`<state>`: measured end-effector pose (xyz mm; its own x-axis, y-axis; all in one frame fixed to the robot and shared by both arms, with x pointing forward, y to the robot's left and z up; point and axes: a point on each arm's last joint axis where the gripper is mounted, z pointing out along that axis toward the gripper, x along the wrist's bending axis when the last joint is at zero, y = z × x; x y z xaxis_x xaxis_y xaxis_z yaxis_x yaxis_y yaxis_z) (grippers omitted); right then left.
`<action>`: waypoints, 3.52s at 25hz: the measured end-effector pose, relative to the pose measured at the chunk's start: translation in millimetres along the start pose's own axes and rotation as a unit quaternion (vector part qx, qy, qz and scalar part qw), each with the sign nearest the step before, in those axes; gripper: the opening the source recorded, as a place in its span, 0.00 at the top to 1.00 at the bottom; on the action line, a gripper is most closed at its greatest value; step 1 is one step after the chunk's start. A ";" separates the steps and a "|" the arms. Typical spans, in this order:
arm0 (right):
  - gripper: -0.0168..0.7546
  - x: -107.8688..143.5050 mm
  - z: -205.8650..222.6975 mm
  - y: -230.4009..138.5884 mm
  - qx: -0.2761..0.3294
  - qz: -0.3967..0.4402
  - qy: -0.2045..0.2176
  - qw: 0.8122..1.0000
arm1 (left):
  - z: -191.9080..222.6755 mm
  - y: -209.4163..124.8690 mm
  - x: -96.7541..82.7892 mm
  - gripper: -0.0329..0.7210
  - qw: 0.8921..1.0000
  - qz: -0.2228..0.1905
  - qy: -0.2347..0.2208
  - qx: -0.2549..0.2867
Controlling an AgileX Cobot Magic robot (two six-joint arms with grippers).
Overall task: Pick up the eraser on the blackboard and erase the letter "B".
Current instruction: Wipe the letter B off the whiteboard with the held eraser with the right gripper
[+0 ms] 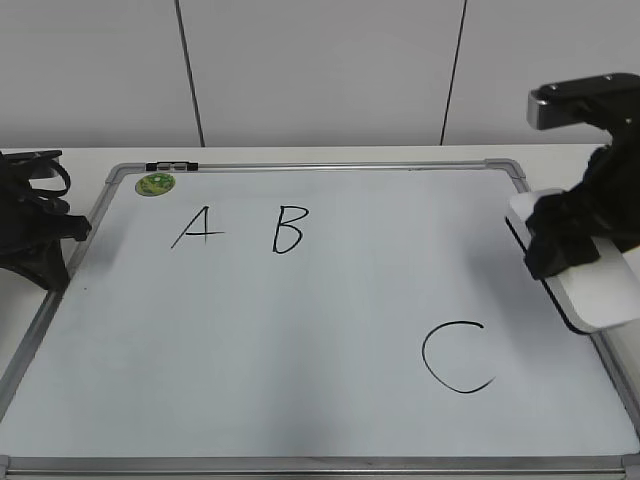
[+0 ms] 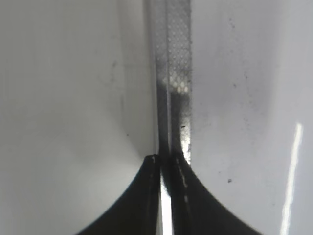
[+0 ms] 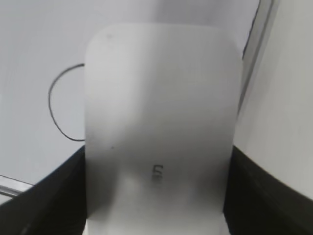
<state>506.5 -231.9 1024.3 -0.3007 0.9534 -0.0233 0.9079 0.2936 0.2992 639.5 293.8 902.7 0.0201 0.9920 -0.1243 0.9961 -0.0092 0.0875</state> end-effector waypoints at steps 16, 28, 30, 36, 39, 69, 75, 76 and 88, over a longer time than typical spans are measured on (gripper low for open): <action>0.26 59.0 -5.8 110.9 0.030 -0.081 0.027 0.996 | -0.1 -0.3 0.3 0.94 1.000 -0.002 -0.002 0.002; 0.26 96.5 53.4 175.0 0.020 -0.105 0.042 0.993 | -0.1 -0.4 -0.1 0.94 1.000 -0.004 -0.004 0.002; 0.26 102.7 62.6 181.3 0.018 -0.109 0.045 0.993 | -0.1 -0.4 -0.2 0.94 1.000 -0.004 -0.004 0.002; 0.26 109.2 102.1 190.2 0.028 -0.111 0.045 0.992 | -0.1 -0.4 -0.2 0.94 1.000 -0.004 -0.004 0.002; 0.26 111.0 118.7 193.1 0.023 -0.111 0.045 0.993 | -0.1 -0.4 -0.2 0.94 1.000 -0.004 -0.004 0.002; 0.26 122.5 170.3 213.2 -0.100 -0.114 0.049 0.987 | -0.1 -0.5 -0.2 0.94 1.000 -0.004 -0.004 0.002; 0.26 127.8 177.6 211.8 -0.102 -0.129 0.041 0.986 | -0.1 -0.5 -0.2 0.94 1.000 -0.004 -0.004 0.002; 0.26 131.0 180.0 210.7 -0.102 -0.136 0.038 0.985 | -0.1 -0.5 -0.2 0.94 1.000 -0.004 -0.004 0.002; 0.27 185.1 177.6 196.5 -0.097 -0.210 0.039 0.972 | -0.1 -0.5 -0.2 0.94 1.000 -0.004 -0.004 0.002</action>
<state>681.2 14.5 909.3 -0.6616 0.7415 -0.1118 0.6300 0.6305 0.4533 639.0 293.7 902.8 0.0125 0.9910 -0.1335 0.9967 -0.0015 0.0817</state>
